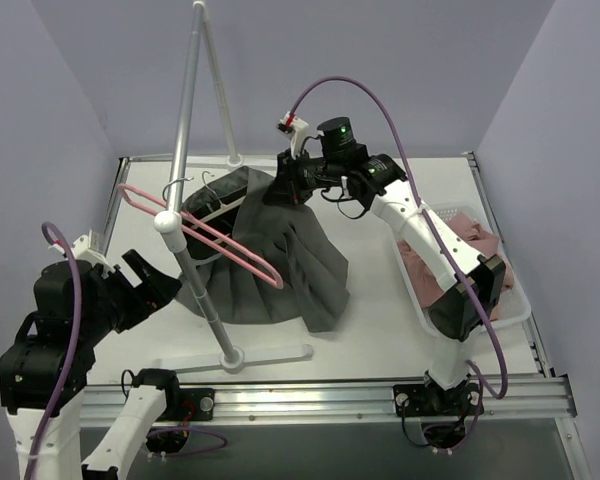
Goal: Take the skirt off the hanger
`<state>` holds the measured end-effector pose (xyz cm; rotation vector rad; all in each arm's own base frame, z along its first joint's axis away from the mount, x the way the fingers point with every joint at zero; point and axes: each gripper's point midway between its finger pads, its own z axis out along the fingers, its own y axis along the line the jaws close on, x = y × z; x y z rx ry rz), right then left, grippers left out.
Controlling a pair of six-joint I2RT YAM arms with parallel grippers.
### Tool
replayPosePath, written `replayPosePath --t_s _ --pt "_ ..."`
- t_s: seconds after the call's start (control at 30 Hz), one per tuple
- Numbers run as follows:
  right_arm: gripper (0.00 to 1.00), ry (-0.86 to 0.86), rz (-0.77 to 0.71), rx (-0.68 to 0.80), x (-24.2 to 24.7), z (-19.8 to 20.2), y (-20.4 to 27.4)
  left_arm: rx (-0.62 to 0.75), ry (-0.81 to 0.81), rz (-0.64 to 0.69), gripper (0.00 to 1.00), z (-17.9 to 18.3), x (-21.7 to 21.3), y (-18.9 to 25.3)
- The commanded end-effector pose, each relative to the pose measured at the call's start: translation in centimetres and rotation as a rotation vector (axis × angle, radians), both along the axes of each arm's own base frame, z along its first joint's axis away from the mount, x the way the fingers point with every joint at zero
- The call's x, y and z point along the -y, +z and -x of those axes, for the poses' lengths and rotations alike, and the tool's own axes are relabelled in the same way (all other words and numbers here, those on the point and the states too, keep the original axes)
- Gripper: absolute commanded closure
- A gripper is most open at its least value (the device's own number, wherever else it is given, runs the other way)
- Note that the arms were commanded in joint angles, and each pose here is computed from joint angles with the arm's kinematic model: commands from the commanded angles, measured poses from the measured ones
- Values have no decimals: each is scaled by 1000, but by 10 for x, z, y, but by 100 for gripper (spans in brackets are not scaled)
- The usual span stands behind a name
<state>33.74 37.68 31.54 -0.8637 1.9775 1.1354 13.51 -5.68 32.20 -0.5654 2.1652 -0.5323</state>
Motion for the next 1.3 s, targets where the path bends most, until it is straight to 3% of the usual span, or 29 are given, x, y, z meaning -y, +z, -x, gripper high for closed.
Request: replayPosePath --t_s 0.0,0.23,0.37,0.6,0.87,1.27 --pt "100 9 -117 121 14 15 57 -97 88 -33 12 1 -13 -30" --pt "100 16 -183 84 29 28 57 -105 122 56 18 -28 -3 -62" --pt "100 32 -193 45 30 33 54 -36 89 83 36 -59 6 -58" --pt "100 85 -188 -42 23 38 39 94 19 -19 45 -98 4 -38" --pt "100 130 -198 -131 16 45 21 224 -105 -2 53 -130 24 -32" --pt "100 194 -199 -157 -2 59 16 193 -74 167 59 -173 42 -44"
